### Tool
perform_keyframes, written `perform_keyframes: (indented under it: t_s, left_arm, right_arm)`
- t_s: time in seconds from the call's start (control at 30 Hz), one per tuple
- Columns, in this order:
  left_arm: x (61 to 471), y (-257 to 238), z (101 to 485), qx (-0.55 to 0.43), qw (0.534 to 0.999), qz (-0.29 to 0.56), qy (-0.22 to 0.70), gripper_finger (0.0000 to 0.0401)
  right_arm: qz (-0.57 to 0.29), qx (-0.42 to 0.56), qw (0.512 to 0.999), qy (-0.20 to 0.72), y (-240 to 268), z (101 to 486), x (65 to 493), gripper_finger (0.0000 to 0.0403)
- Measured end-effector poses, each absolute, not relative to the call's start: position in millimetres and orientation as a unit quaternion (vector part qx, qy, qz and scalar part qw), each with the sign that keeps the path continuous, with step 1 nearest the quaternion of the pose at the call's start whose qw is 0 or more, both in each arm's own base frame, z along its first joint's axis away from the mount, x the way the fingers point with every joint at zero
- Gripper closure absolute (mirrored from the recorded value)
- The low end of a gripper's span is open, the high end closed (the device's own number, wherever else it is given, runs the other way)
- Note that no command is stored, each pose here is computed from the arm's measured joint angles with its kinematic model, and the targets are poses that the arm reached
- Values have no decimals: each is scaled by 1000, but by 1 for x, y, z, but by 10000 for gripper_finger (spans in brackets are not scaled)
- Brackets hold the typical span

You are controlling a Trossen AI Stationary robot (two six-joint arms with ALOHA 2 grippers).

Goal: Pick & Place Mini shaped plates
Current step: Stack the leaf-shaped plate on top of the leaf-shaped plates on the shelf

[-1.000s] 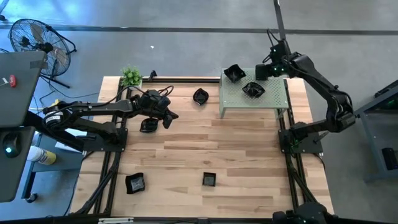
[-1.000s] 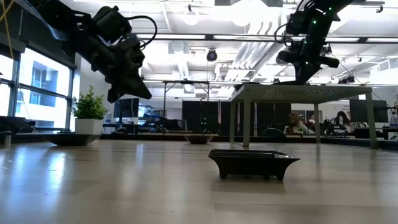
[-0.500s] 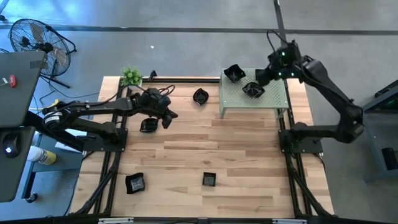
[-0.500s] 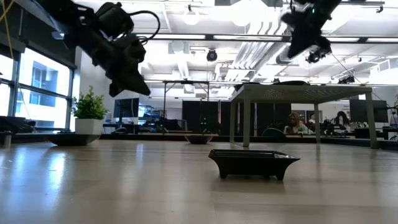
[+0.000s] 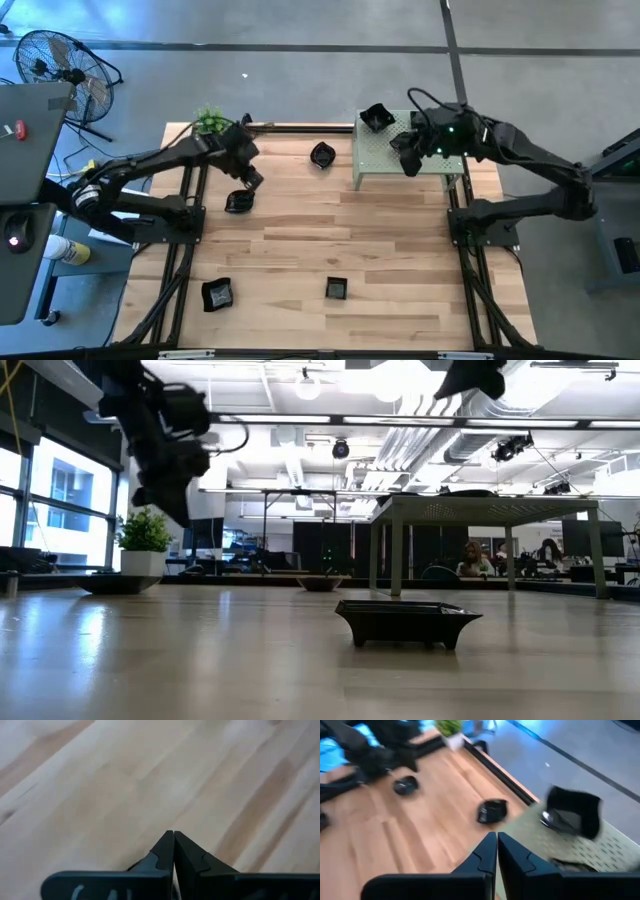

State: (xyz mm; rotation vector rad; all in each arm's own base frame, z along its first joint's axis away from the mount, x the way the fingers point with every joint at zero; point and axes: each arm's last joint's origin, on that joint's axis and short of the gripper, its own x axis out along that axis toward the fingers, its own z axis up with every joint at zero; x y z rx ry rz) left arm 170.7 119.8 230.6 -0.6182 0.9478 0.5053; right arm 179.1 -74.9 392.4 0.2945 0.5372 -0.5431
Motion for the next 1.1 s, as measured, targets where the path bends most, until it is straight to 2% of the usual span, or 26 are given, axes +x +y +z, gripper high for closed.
perform_keyframes:
  t_s: [0.13,0.27,0.43,0.57,0.87,1.0,1.1]
  left_arm:
    - [151,129,225,-279,785,249,494,383]
    - [143,131,219,-267,757,251,541,336]
    - [147,135,208,-262,745,231,568,268]
    - [154,140,192,-263,725,207,602,244]
    - [164,149,162,-256,701,152,648,253]
    - [166,149,158,-264,701,132,649,280]
    - [166,149,158,-271,704,125,644,314]
  right_arm:
    - [-235,130,932,244,-62,396,186,394]
    - [-220,118,938,240,-53,397,190,401]
    - [-203,113,946,226,-46,400,193,397]
    - [-194,109,951,217,-43,402,195,399]
    - [-185,105,956,204,-39,404,197,397]
    - [-186,105,955,203,-39,404,197,400]
    - [-187,107,955,203,-39,404,197,401]
